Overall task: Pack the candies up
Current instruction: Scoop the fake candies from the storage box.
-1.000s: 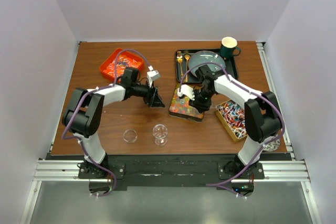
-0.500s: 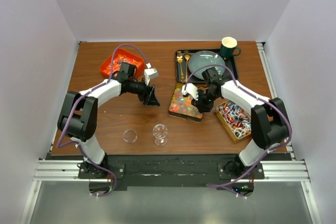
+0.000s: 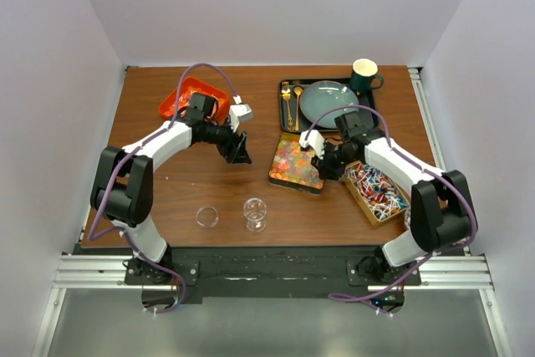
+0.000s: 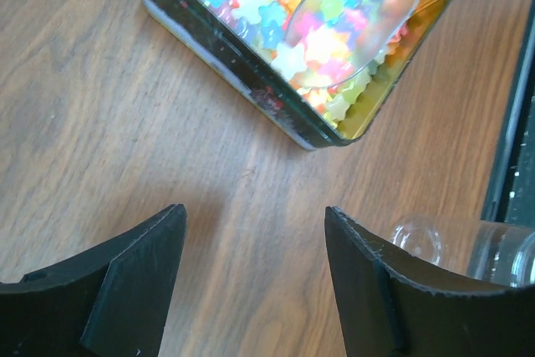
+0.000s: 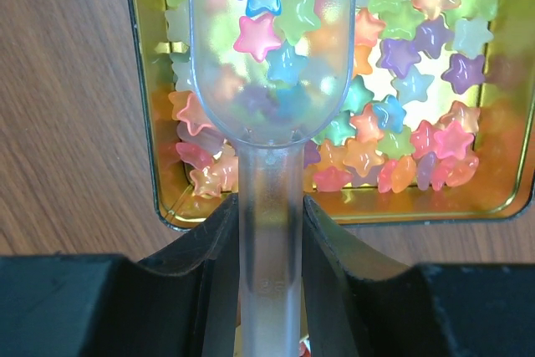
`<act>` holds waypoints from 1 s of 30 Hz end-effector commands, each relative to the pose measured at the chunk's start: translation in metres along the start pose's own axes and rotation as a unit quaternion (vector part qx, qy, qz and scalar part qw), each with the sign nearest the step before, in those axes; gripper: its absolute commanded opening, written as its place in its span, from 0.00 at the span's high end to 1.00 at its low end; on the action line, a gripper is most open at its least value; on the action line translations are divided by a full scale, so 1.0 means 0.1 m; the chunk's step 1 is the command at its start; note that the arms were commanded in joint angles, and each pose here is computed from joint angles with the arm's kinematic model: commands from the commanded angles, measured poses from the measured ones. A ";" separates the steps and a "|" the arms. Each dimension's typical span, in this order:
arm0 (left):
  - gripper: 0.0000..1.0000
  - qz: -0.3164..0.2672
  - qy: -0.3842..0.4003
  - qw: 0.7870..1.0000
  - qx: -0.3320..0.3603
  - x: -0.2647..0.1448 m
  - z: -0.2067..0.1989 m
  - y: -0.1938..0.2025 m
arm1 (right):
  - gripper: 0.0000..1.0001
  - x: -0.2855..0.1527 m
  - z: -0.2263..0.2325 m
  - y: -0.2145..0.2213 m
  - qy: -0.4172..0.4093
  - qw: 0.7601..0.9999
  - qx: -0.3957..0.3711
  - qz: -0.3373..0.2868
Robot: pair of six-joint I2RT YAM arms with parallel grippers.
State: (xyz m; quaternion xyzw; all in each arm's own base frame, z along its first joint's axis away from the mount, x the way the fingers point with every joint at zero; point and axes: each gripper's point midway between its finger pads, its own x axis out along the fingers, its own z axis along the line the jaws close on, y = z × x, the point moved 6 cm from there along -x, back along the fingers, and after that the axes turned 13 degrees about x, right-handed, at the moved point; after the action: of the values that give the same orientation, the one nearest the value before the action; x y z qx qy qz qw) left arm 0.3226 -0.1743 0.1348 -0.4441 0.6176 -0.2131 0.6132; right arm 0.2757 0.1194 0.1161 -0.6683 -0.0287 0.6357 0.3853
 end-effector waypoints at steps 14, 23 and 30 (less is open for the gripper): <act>0.27 -0.039 -0.082 0.996 -0.015 -0.39 0.50 -0.08 | 1.00 -0.40 0.19 -0.11 0.056 0.988 0.058 -0.129; 0.27 -0.061 -0.095 0.993 -0.024 -0.49 0.61 -0.08 | 1.00 -0.63 0.20 -0.28 0.063 0.987 0.024 -0.146; 0.27 -0.066 -0.149 0.986 -0.041 -0.58 0.54 -0.05 | 1.00 -1.06 0.28 -0.56 0.050 0.988 -0.105 -0.102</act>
State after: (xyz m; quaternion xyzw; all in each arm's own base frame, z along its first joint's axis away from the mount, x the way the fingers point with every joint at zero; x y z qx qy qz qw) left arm 0.3666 -0.1185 0.1429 -0.5164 0.5428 -0.1591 0.6430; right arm 0.2571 0.1090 0.1946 -0.7016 -0.0722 0.5481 0.4496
